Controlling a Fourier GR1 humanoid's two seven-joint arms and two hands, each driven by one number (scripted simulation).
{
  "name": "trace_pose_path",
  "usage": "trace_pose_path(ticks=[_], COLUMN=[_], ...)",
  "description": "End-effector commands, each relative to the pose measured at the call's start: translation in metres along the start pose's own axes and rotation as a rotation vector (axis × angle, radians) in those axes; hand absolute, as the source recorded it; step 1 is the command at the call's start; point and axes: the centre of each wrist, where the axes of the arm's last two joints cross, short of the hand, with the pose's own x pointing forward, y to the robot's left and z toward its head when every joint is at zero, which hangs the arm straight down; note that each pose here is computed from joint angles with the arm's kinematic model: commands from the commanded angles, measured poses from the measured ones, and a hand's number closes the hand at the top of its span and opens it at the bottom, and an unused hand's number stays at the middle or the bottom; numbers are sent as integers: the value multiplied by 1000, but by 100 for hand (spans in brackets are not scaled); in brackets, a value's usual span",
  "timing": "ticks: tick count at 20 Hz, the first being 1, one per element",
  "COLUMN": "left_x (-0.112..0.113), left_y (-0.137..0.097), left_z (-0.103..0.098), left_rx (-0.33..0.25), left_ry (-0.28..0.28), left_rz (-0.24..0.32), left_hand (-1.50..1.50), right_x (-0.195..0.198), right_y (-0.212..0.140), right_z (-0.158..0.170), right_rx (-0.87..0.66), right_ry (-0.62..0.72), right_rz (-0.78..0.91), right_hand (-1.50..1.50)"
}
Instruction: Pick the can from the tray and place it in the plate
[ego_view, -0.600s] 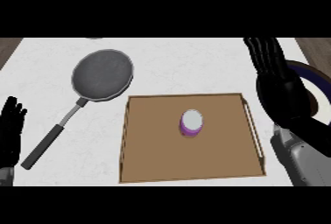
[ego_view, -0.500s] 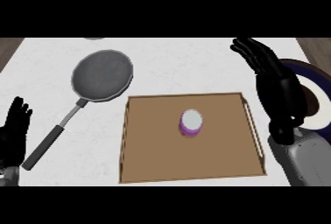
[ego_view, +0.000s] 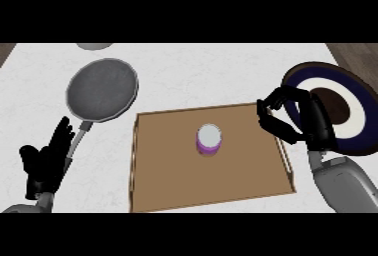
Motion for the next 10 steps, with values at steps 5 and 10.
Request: trace_pose_path(ticks=[5, 10], left_x=[0, 28], left_y=[-49, -59], left_z=[7, 7], left_rx=[-88, -119], left_ry=[42, 52], left_rz=[8, 4], left_hand=[0, 0], right_x=[23, 0], right_y=[88, 89], right_z=[64, 91], right_rx=[-310, -19], right_ry=[67, 59], right_rz=[-445, -163], right_hand=[-150, -150])
